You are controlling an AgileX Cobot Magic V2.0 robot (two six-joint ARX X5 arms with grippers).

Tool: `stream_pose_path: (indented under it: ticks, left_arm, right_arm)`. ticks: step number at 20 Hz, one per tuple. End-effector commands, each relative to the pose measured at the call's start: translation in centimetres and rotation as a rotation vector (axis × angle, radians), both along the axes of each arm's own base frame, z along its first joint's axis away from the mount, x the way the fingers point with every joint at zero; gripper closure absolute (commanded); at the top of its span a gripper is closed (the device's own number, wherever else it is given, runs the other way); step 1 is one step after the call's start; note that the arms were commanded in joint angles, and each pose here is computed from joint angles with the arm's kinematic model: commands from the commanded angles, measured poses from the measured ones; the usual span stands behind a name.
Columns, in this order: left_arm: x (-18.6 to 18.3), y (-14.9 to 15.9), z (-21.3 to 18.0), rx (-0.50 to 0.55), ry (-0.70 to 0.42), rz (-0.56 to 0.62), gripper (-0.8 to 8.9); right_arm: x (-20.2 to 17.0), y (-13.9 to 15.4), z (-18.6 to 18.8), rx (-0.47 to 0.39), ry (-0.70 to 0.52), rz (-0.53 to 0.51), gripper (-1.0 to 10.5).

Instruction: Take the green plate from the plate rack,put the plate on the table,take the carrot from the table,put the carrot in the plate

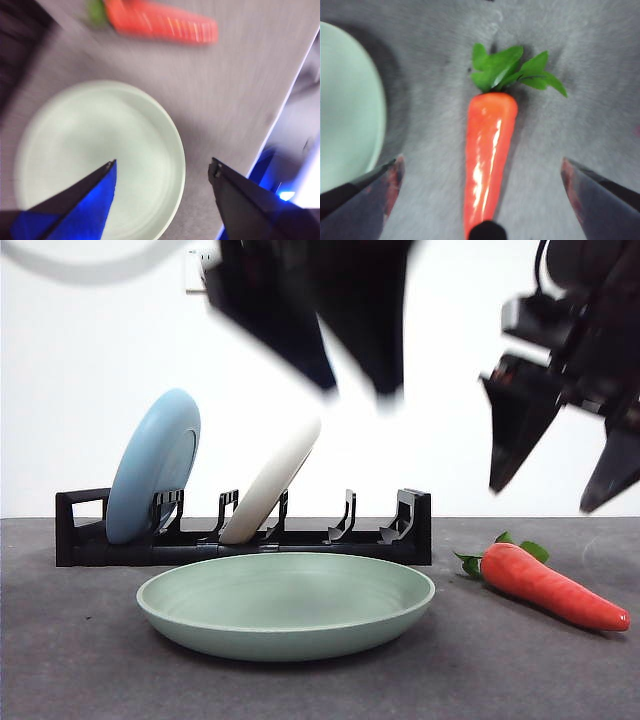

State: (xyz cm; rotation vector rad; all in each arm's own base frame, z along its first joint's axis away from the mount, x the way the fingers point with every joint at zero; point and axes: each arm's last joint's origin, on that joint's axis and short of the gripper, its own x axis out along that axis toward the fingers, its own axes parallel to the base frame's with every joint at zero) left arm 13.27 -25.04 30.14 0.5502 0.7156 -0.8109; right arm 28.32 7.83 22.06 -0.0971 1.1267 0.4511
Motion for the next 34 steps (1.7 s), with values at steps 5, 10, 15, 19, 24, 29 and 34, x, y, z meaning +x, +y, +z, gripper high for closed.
stream_pose_path:
  ticks: [5,10,15,19,24,29,34]
  left_arm:
    - [-3.2,6.2,11.4,-0.317,-0.096,0.05,4.99]
    - [-5.4,10.7,15.8,-0.514,-0.167,0.058,4.99]
    - [-6.9,13.7,16.9,-0.615,-0.174,0.077,4.99]
    - [-7.5,14.9,17.3,-0.648,-0.189,0.075,4.99]
    - [-7.7,15.4,17.2,-0.638,-0.185,0.076,4.99]
    - [-7.8,15.5,16.8,-0.598,-0.168,0.079,4.99]
    - [-7.7,15.9,16.2,-0.517,-0.188,0.146,4.99]
  right_arm:
    - [1.9,1.3,-3.6,-0.043,0.044,0.007,3.2]
    - [2.6,2.7,-5.3,-0.08,0.031,0.007,3.9]
    - [2.8,3.1,-6.1,-0.096,0.041,-0.018,6.1]
    - [2.9,3.1,-6.1,-0.083,0.037,-0.031,8.6]
    - [2.9,3.1,-6.1,-0.08,0.042,-0.039,9.6]
    - [2.5,3.0,-5.4,-0.079,0.041,-0.039,9.6]
    - [-0.1,3.9,-0.5,-0.026,-0.052,-0.011,9.6]
